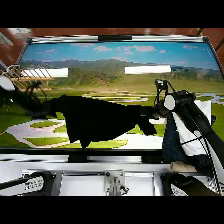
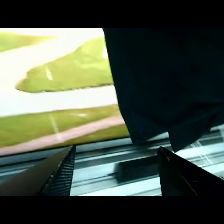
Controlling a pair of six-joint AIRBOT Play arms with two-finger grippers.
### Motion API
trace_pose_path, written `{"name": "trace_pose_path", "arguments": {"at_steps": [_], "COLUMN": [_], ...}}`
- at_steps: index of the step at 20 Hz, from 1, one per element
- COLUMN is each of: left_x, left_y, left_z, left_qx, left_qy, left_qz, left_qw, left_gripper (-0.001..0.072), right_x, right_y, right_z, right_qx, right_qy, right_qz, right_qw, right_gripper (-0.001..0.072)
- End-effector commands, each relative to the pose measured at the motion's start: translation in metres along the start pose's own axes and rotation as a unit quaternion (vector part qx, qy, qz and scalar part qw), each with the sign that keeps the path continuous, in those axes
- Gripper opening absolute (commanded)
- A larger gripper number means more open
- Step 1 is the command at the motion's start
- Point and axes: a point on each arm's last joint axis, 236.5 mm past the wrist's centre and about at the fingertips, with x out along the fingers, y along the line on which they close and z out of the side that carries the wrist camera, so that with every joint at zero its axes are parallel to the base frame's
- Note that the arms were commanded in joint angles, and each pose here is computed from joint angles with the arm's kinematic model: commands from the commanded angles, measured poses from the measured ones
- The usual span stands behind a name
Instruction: Fold the shirts.
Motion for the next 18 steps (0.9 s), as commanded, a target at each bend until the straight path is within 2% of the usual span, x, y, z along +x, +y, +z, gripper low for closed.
{"name": "trace_pose_path", "arguments": {"at_steps": [1, 5, 12, 18], "left_x": [0.049, 0.081, 0.103, 0.118], "left_y": [-0.027, -0.018, -0.031, -0.034], "left_z": [-0.039, -0.05, -0.062, -0.055], "left_qx": [-0.036, -0.068, -0.032, -0.046], "left_qy": [-0.007, -0.012, -0.001, -0.028], "left_qz": [-0.092, -0.096, -0.086, -0.085], "left_qw": [0.995, 0.993, 0.996, 0.995], "left_gripper": [0.0691, 0.069, 0.0686, 0.0668], "right_x": [0.0, 0.0, 0.0, 0.0], "right_y": [-0.001, -0.001, -0.003, -0.003], "right_z": [-0.005, -0.003, 0.001, 0.001], "right_qx": [-0.006, -0.009, -0.012, -0.012], "right_qy": [0.011, 0.006, -0.003, -0.002], "right_qz": [-0.003, -0.002, -0.006, -0.006], "right_qw": [1.0, 1.0, 1.0, 1.0], "right_gripper": [0.0061, 0.0061, 0.0061, 0.0061]}}
